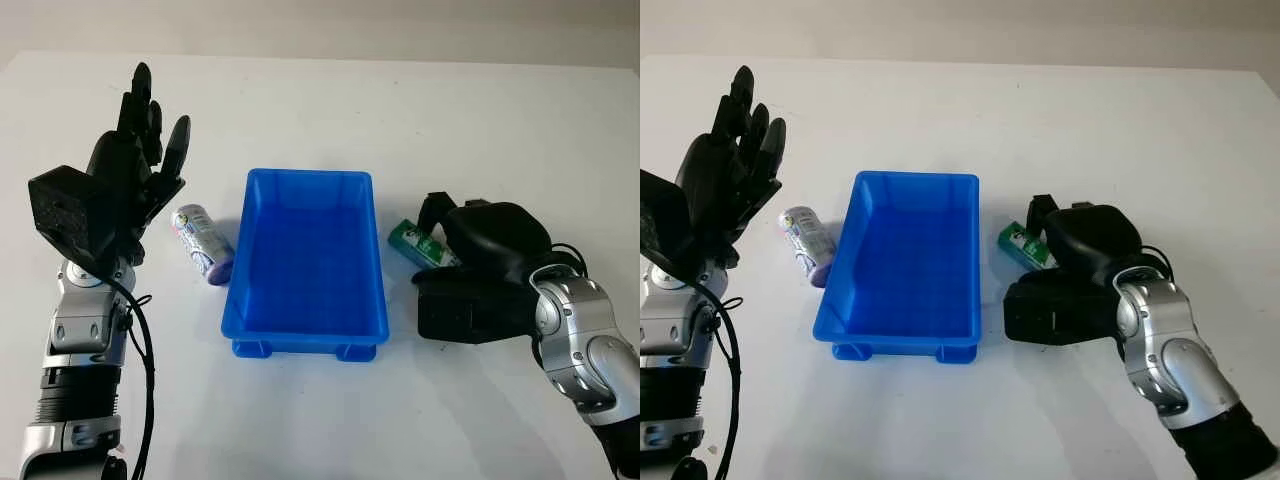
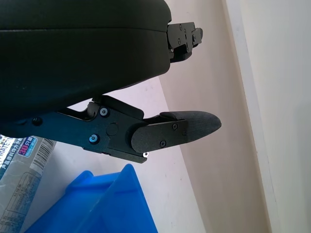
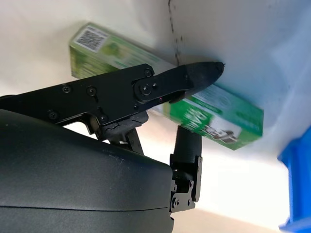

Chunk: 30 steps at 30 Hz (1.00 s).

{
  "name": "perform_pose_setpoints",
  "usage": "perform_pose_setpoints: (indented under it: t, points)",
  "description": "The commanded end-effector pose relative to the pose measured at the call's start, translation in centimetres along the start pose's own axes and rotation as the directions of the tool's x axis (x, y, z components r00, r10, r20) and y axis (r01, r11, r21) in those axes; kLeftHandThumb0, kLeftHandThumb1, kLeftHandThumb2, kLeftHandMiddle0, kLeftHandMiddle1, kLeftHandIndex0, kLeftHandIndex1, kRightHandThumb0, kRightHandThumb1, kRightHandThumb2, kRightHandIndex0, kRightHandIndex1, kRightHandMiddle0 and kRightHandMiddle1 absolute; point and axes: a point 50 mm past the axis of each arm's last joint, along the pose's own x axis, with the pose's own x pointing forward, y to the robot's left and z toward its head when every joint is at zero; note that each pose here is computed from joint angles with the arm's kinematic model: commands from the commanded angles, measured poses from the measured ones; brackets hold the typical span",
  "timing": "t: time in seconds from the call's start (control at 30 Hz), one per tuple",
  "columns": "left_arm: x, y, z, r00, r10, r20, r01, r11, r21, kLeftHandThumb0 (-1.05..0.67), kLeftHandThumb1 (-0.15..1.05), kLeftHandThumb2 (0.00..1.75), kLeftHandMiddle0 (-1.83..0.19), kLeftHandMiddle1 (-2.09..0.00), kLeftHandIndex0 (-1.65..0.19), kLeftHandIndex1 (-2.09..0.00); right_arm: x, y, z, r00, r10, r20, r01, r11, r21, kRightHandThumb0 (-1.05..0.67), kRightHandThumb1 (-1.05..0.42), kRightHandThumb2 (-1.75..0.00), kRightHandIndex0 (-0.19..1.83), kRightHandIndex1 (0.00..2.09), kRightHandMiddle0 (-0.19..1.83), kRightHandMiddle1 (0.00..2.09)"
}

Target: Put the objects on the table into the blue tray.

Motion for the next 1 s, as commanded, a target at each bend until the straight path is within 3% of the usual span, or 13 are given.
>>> perform_pose_setpoints:
  t: [0.0,0.23,0.53,0.7,0.83,0.97]
  points:
    - [0.3,0.0,0.6,1.000,0.004,0.026,-0.004,1.000,0.007,-0.57,1.05,0.52,0.13,-0.05,0.14,-0.05,-0.3,-0.5,0.1,0.999,-0.041,0.019,0.041,0.999,-0.012,-0.53,-1.04,-0.08,0.71,2.09,0.27,2.09]
    - [0.3,0.0,0.7,1.000,0.005,0.028,-0.005,1.000,0.007,-0.56,1.05,0.52,0.12,-0.06,0.13,-0.06,0.1,-1.0,0.0,0.986,-0.139,0.093,0.138,0.990,0.022,-0.46,-1.05,-0.15,0.78,2.09,0.48,2.09]
    - [0.3,0.0,0.7,1.000,0.006,0.027,-0.006,1.000,-0.005,-0.56,1.05,0.51,0.12,-0.05,0.14,-0.05,1.8,-1.7,-1.2,0.944,-0.324,0.066,0.311,0.937,0.156,-0.39,-1.05,-0.18,0.80,2.09,0.45,2.09]
    - [0.3,0.0,0.5,1.000,0.007,0.024,-0.006,1.000,-0.007,-0.57,1.05,0.51,0.12,-0.05,0.14,-0.05,2.5,-3.2,-1.9,0.871,-0.492,0.025,0.478,0.857,0.193,-0.41,-1.05,-0.16,0.91,2.09,0.58,2.09]
    - [0.3,-0.1,0.5,1.000,0.007,0.020,-0.006,1.000,-0.012,-0.58,1.05,0.50,0.12,-0.05,0.14,-0.05,2.6,-5.2,-2.0,0.769,-0.639,0.012,0.634,0.765,0.112,-0.42,-1.05,-0.12,0.96,2.09,0.64,2.09]
    - [0.3,-0.1,0.5,1.000,0.009,0.019,-0.009,1.000,-0.007,-0.58,1.05,0.50,0.13,-0.05,0.14,-0.05,3.2,-6.8,-1.2,0.698,-0.713,0.066,0.704,0.700,0.118,-0.42,-1.05,-0.13,0.99,2.09,0.68,2.09]
